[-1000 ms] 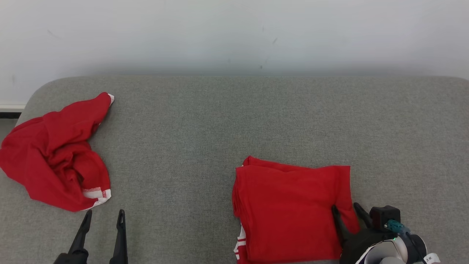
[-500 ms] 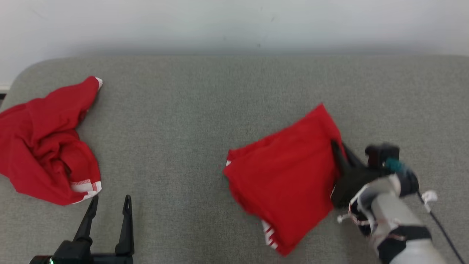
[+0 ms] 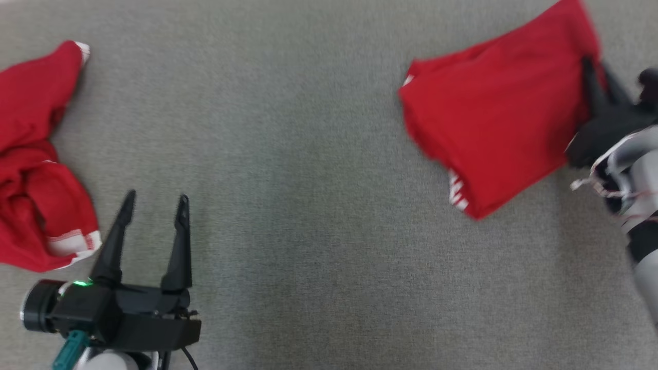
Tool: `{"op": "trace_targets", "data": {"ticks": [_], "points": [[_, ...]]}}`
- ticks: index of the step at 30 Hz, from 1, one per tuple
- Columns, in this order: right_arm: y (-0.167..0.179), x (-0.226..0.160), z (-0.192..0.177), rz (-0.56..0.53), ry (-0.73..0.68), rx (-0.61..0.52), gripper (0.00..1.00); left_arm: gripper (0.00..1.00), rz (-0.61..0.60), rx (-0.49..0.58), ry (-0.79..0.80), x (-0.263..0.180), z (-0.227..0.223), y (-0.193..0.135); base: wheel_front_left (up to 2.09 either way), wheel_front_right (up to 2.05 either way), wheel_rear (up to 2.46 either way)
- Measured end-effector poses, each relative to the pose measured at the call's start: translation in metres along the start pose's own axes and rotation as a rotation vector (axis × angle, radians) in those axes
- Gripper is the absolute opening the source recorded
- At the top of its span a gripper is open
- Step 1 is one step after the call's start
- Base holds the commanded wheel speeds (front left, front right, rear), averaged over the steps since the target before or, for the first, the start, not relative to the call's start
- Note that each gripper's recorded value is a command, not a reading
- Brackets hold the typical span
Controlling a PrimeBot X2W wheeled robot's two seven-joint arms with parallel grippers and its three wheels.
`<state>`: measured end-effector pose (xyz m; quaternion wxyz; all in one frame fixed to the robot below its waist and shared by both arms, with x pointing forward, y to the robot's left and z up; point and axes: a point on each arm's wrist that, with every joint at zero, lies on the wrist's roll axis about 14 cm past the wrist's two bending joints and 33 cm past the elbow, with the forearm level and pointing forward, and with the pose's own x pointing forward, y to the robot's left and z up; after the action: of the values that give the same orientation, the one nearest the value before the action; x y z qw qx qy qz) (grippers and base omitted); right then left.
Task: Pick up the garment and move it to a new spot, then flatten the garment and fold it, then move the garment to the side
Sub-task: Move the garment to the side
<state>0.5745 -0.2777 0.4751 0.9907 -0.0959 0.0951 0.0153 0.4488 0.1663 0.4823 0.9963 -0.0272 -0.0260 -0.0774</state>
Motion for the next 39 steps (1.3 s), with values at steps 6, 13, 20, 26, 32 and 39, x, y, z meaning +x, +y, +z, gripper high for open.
{"op": "trace_targets", "data": {"ticks": [6, 13, 20, 26, 32, 39], "points": [[-0.055, 0.013, 0.001, -0.094, 0.015, -0.078, 0.00, 1.00, -0.066, 0.037, -0.036, 0.027, -0.003, -0.008, 0.00, 0.00, 0.00], [-0.120, 0.003, 0.002, -0.216, 0.053, -0.154, 0.00, 1.00, -0.126, 0.056, -0.074, 0.050, -0.009, -0.019, 0.00, 0.00, 0.00], [-0.177, -0.020, 0.006, -0.324, 0.099, -0.238, 0.00, 1.00, -0.197, 0.046, -0.055, 0.069, -0.028, -0.038, 0.00, 0.00, 0.00], [-0.207, -0.024, 0.015, -0.379, 0.123, -0.322, 0.00, 1.00, -0.237, 0.018, -0.037, 0.079, -0.047, -0.052, 0.00, 0.00, 0.00], [-0.219, -0.018, 0.025, -0.401, 0.132, -0.382, 0.00, 1.00, -0.251, 0.001, -0.019, 0.082, -0.061, -0.057, 0.00, 0.00, 0.00], [-0.219, -0.010, 0.038, -0.405, 0.101, -0.425, 1.00, 1.00, -0.232, -0.001, -0.018, 0.081, -0.063, -0.052, 0.00, 0.00, 0.00]]}}
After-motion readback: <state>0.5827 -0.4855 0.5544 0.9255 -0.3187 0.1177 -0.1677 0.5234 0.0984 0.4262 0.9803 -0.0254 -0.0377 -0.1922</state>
